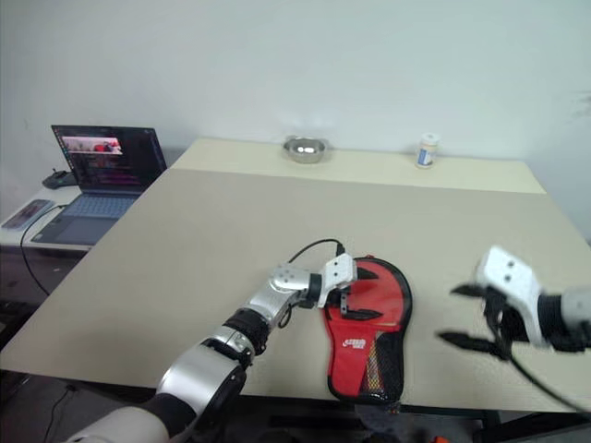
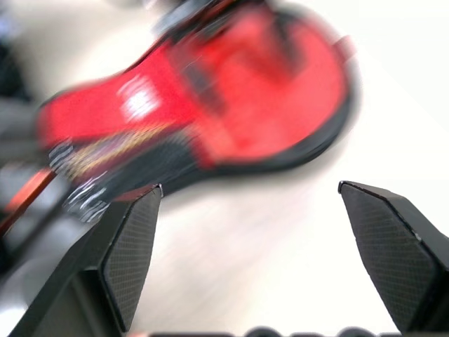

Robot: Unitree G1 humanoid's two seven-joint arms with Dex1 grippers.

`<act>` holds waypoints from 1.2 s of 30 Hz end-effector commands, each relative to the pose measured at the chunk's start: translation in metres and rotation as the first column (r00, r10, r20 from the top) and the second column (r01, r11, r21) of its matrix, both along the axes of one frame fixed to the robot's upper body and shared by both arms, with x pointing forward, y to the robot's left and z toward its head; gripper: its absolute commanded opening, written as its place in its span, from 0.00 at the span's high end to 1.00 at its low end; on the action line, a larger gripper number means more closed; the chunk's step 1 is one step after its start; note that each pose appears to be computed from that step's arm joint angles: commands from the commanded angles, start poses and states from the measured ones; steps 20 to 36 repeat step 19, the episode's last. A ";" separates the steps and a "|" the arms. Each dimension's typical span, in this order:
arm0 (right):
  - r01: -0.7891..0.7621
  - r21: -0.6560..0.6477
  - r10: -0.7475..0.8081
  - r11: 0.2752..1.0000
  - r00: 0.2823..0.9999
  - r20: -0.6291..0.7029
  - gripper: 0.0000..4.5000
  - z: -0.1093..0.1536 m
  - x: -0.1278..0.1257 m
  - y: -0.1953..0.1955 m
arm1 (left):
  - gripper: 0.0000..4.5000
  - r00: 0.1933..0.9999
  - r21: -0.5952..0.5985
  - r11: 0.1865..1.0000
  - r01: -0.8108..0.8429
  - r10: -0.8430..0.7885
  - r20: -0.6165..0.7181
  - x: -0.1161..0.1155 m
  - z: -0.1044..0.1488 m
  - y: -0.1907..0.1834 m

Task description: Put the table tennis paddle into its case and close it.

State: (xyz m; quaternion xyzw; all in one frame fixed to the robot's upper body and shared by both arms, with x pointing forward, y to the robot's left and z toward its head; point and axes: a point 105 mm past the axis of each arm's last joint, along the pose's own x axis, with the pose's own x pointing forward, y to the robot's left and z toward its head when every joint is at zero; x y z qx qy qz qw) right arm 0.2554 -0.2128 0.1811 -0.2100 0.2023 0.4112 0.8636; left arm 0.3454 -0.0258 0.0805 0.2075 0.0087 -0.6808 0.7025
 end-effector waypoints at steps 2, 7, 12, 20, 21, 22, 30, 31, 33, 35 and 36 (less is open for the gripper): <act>0.075 0.122 -0.090 0.990 0.989 0.121 0.01 -0.015 0.047 0.000 | 0.00 0.997 -0.082 0.997 0.017 -0.011 0.073 0.001 0.036 0.004; 0.058 0.205 -0.103 0.977 0.970 0.220 0.01 -0.030 0.084 0.007 | 0.00 0.995 -0.134 0.989 -0.061 0.071 0.072 -0.003 0.057 0.031; 0.037 0.242 -0.097 0.970 0.965 0.242 0.01 -0.036 0.093 0.006 | 0.00 0.982 -0.136 0.973 -0.186 0.189 0.011 -0.010 0.053 0.065; 0.039 0.260 -0.106 0.965 0.963 0.249 0.01 -0.028 0.080 0.008 | 0.00 0.927 -0.147 0.915 -0.376 0.369 -0.071 0.004 0.047 0.095; 0.039 0.260 -0.106 0.965 0.963 0.249 0.01 -0.028 0.080 0.008 | 0.00 0.927 -0.147 0.915 -0.376 0.369 -0.071 0.004 0.047 0.095; 0.039 0.260 -0.106 0.965 0.963 0.249 0.01 -0.028 0.080 0.008 | 0.00 0.927 -0.147 0.915 -0.376 0.369 -0.071 0.004 0.047 0.095; 0.039 0.260 -0.106 0.965 0.963 0.249 0.01 -0.028 0.080 0.008 | 0.00 0.927 -0.147 0.915 -0.376 0.369 -0.071 0.004 0.047 0.095; 0.039 0.260 -0.106 0.965 0.963 0.249 0.01 -0.028 0.080 0.008 | 0.00 0.927 -0.147 0.915 -0.376 0.369 -0.071 0.004 0.047 0.095; 0.039 0.260 -0.106 0.965 0.963 0.249 0.01 -0.028 0.080 0.008 | 0.00 0.927 -0.147 0.915 -0.376 0.369 -0.071 0.004 0.047 0.095; 0.039 0.260 -0.106 0.965 0.963 0.249 0.01 -0.028 0.080 0.008 | 0.00 0.927 -0.147 0.915 -0.376 0.369 -0.071 0.004 0.047 0.095; 0.039 0.260 -0.106 0.965 0.963 0.249 0.01 -0.028 0.080 0.008 | 0.00 0.927 -0.147 0.915 -0.376 0.369 -0.071 0.004 0.047 0.095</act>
